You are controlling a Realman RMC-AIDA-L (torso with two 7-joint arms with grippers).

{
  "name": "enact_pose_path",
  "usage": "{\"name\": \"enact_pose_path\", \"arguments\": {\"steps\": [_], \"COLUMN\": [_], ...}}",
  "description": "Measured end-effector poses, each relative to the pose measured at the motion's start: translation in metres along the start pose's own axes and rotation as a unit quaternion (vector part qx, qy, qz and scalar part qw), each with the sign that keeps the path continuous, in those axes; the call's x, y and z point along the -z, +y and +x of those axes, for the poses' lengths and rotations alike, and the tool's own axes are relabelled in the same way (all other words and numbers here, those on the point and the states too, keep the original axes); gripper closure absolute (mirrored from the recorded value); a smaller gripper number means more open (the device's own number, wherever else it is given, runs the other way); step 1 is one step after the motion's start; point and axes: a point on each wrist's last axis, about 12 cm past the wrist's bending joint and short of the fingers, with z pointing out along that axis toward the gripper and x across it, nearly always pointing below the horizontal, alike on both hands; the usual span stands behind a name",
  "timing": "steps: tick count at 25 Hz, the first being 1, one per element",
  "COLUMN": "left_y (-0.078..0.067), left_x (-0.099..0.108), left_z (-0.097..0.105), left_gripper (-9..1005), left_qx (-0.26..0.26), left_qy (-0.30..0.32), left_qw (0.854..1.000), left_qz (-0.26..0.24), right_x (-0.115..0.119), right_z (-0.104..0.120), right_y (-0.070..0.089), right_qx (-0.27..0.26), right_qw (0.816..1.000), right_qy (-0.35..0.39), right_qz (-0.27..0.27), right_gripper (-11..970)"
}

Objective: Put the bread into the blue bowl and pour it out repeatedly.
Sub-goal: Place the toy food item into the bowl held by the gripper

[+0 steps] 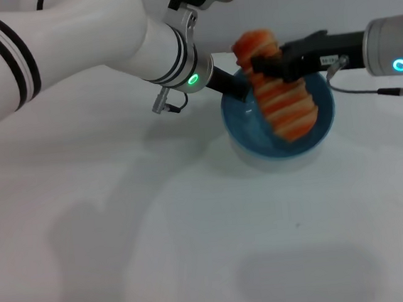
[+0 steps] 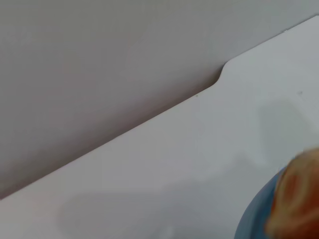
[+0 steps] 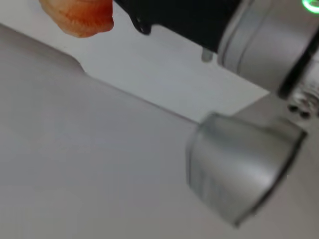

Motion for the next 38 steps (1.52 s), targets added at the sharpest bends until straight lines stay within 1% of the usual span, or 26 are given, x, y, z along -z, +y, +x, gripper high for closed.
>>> {"name": "enact_pose_path", "arguments": {"steps": [4,8,19,23,25,27,29,33,38], "left_y": [0.0,-0.001,0.0,0.002,0.003,0.003,0.003,0.003,0.003], "left_x": [0.0,0.0,-0.001,-0.001,-0.001,-0.002,-0.002,-0.001,-0.002], "left_z": [-0.001,-0.001,0.002,0.004,0.004,0.005,0.005,0.005,0.006], "left_gripper": [997,997,997,998,998,998,998,998,998], "left_qx": [0.0,0.0,0.008,0.012,0.013,0.014,0.015,0.015,0.017], "left_qy": [-0.003,-0.004,-0.011,-0.015,-0.017,-0.016,-0.016,-0.017,-0.016], "left_qw": [1.0,1.0,1.0,1.0,1.0,1.0,1.0,1.0,1.0], "left_qz": [0.0,0.0,0.0,-0.001,-0.002,-0.003,-0.003,-0.002,-0.001], "right_x": [-0.007,-0.005,0.003,0.015,0.024,0.029,0.03,0.026,0.031], "right_z": [0.008,0.01,0.012,0.009,0.006,0.005,0.006,0.014,0.018], "right_y": [-0.001,-0.004,-0.007,-0.007,-0.006,-0.003,-0.002,-0.002,-0.006], "right_qx": [-0.006,-0.008,-0.006,-0.014,-0.005,0.004,0.007,-0.002,-0.014], "right_qw": [1.0,1.0,1.0,0.999,0.998,0.998,0.998,0.999,0.999], "right_qy": [0.012,0.009,-0.003,-0.041,-0.061,-0.066,-0.062,-0.046,-0.052], "right_qz": [0.007,0.015,0.022,0.021,0.019,0.014,0.007,-0.002,0.006], "right_gripper": [721,720,468,444,432,420,409,385,355]}}
